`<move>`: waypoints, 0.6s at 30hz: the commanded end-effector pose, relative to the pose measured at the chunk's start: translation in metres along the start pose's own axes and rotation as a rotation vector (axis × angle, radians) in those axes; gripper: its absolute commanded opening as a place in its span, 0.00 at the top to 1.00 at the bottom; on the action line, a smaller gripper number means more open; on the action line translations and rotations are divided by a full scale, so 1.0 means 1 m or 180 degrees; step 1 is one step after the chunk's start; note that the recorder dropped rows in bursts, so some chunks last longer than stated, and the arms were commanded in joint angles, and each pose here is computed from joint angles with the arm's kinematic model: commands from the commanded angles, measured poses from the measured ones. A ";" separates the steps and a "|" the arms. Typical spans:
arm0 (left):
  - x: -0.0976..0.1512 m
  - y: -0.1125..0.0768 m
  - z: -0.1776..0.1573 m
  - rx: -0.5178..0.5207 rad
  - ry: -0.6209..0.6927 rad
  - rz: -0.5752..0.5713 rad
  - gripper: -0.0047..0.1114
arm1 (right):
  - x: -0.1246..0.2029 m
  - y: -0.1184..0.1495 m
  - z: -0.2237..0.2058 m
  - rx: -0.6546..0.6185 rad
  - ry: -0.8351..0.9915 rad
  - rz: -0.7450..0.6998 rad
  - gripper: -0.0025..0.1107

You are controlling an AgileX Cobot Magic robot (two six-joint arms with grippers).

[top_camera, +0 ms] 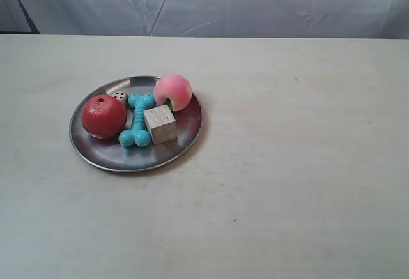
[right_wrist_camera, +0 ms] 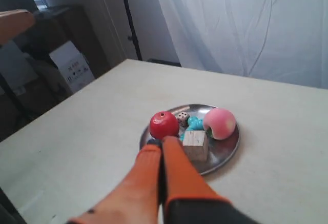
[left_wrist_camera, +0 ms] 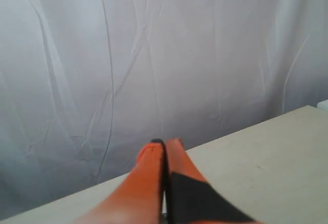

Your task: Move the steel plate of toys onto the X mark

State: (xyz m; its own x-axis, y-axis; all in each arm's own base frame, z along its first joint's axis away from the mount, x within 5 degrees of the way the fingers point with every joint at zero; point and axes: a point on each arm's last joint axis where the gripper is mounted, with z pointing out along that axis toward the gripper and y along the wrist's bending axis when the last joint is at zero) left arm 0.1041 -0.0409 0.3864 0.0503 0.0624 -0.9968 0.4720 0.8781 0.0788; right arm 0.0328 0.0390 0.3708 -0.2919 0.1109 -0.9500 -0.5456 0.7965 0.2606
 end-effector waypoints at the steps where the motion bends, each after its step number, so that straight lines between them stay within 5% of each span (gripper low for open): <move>1: 0.002 -0.007 -0.002 0.0193 0.0007 -0.0298 0.96 | 0.005 0.006 -0.024 -0.0090 -0.0279 -0.0082 0.99; 9: 0.008 -0.008 -0.002 0.0238 0.0165 -0.0177 0.96 | 0.010 0.007 -0.030 0.0093 -0.0439 -0.0035 0.99; 14: 0.010 -0.007 -0.002 0.0210 0.0218 -0.0100 0.96 | 0.011 -0.007 -0.027 0.0970 -0.0455 -0.0492 0.99; 18: 0.010 -0.007 -0.002 0.0210 0.0218 -0.0100 0.96 | 0.015 -0.012 -0.024 0.1225 -0.0440 -0.0456 0.99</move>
State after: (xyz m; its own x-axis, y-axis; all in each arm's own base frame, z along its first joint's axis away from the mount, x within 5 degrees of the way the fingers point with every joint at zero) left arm 0.1005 -0.0455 0.3776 -0.0199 0.0729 -0.9971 0.5274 0.8481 0.0515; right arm 0.0120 0.0194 0.3622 -0.1127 0.0640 -0.9916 -0.2921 0.9517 0.0947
